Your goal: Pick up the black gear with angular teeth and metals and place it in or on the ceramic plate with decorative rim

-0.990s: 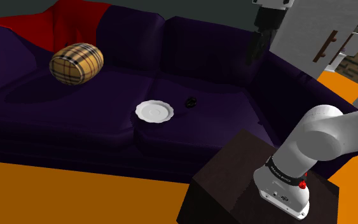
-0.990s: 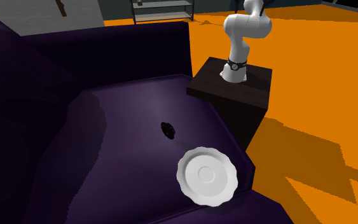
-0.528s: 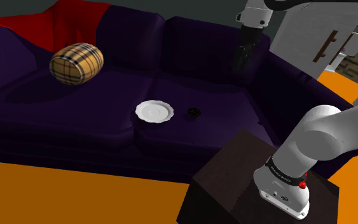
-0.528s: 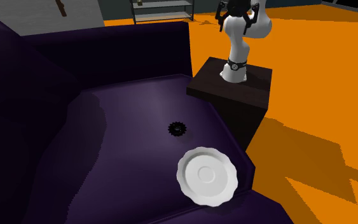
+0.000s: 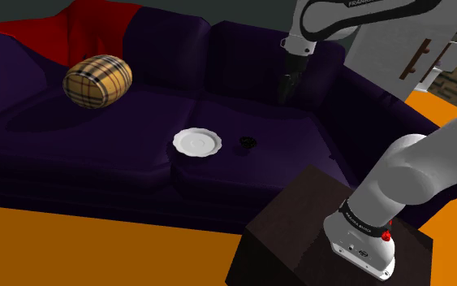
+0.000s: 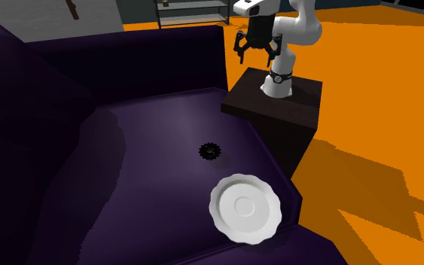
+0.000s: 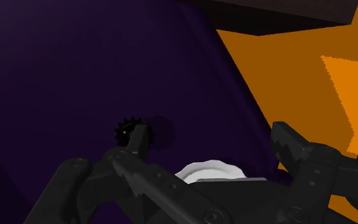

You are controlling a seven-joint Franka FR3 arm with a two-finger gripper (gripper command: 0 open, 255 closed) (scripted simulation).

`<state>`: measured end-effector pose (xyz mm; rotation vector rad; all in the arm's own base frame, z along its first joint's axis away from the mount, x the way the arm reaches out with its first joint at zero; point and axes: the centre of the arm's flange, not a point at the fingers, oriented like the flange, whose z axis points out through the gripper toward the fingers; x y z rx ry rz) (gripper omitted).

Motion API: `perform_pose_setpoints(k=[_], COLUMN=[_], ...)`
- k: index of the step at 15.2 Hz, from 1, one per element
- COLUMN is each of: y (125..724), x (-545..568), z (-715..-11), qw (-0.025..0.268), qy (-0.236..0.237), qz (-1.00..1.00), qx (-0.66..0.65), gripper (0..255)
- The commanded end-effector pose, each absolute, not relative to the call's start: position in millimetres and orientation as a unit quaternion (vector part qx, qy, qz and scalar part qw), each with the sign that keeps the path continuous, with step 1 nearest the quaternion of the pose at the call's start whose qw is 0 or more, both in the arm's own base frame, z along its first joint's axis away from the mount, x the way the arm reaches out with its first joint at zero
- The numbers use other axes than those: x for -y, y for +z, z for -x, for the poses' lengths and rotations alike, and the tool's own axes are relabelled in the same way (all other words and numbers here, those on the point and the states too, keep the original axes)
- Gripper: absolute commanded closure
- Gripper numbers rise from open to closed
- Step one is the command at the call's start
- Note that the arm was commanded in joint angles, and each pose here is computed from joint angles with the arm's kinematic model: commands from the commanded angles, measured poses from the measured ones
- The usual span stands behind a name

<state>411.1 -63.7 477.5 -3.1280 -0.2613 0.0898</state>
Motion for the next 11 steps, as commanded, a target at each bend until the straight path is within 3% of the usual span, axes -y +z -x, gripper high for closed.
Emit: perform_pose_setpoints(k=[1, 11], y=[460.5, 368.4], x=[74.0, 118.9], z=[-428.5, -515.3], qw=[0.003, 0.013], qy=[0.029, 0.034], qz=[0.995, 0.991], qx=[0.091, 0.129], gripper=[0, 0])
